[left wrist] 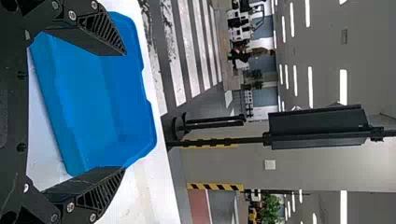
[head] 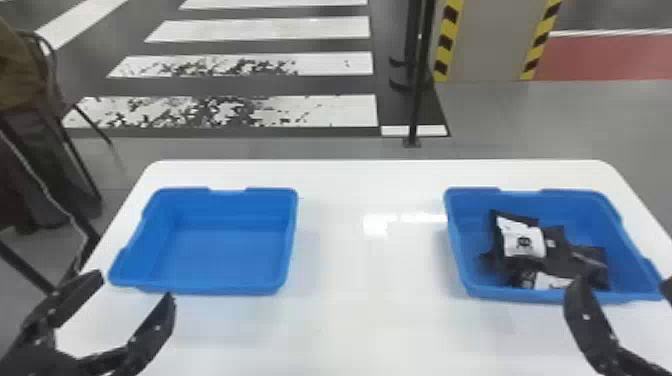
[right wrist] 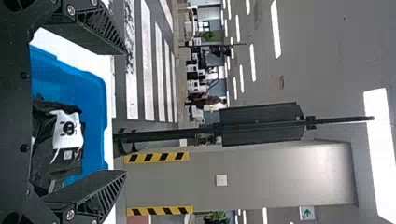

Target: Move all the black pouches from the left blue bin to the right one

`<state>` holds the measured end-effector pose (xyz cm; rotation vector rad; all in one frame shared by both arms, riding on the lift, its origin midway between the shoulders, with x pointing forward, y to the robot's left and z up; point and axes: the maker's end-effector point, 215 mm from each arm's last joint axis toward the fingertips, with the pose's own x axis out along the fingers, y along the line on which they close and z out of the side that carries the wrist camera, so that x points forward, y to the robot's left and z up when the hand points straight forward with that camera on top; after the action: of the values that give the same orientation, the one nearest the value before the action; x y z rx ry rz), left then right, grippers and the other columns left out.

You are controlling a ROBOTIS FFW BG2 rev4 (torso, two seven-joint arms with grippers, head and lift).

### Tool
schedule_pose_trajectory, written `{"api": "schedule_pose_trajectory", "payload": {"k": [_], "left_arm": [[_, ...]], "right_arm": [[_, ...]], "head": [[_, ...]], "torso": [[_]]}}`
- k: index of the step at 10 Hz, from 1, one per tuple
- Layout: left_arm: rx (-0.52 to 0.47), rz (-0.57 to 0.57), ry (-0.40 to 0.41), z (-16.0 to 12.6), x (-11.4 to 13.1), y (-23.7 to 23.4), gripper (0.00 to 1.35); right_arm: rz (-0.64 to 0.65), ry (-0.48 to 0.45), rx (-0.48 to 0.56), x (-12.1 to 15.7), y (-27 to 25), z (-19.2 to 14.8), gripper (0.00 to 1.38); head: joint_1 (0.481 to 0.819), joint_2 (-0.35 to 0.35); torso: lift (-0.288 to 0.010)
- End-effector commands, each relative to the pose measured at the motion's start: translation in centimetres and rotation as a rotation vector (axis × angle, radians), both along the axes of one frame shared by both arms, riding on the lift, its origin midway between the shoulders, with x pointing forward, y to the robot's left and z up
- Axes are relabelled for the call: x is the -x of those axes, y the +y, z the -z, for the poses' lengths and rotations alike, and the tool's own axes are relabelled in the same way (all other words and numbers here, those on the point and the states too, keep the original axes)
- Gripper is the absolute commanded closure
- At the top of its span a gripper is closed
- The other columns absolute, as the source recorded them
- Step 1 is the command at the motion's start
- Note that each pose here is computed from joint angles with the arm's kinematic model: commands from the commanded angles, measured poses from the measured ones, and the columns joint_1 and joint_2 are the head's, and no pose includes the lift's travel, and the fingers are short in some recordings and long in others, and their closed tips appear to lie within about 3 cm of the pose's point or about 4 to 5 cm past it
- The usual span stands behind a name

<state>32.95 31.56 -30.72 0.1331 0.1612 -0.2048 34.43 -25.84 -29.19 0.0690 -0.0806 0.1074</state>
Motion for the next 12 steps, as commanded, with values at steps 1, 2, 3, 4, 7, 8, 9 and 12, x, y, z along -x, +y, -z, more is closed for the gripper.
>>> {"api": "schedule_pose_trajectory", "payload": {"k": [1, 2, 3, 4, 7, 8, 9, 12], "left_arm": [[0.017, 0.006, -0.007, 0.0, -0.4, -0.6, 0.18], [0.029, 0.012, -0.01, 0.2, -0.8, -1.0, 0.18], [0.033, 0.014, -0.015, 0.1, -1.0, -1.2, 0.18], [0.039, 0.013, -0.014, 0.3, -1.2, -1.2, 0.18], [0.044, 0.016, -0.032, -0.2, -1.7, -1.4, 0.18], [0.056, -0.001, -0.039, -0.3, -1.6, -0.9, 0.18], [0.048, -0.012, -0.042, -0.4, -1.5, -0.5, 0.18], [0.088, 0.007, -0.029, 0.2, -1.5, -1.9, 0.18]], "right_arm": [[-0.025, -0.011, -0.018, -0.2, 1.2, -0.4, 0.11], [-0.024, -0.013, -0.019, -0.2, 1.2, -0.5, 0.12], [-0.025, -0.018, -0.018, -0.1, 1.2, -0.6, 0.12], [-0.027, -0.026, -0.018, -0.1, 1.2, -0.9, 0.12], [-0.029, -0.028, -0.019, -0.1, 1.2, -1.1, 0.12], [-0.027, -0.032, -0.029, -0.2, 1.2, -0.9, 0.14], [-0.026, -0.032, -0.03, -0.1, 1.2, -1.0, 0.14], [-0.026, -0.034, -0.03, -0.2, 1.2, -1.1, 0.14]], "head": [[0.695, 0.097], [0.695, 0.107], [0.695, 0.107], [0.695, 0.1], [0.695, 0.097], [0.695, 0.095], [0.695, 0.098], [0.695, 0.097]], "torso": [[-0.14], [-0.14], [-0.14], [-0.14], [-0.14], [-0.14], [-0.14], [-0.14]]}}
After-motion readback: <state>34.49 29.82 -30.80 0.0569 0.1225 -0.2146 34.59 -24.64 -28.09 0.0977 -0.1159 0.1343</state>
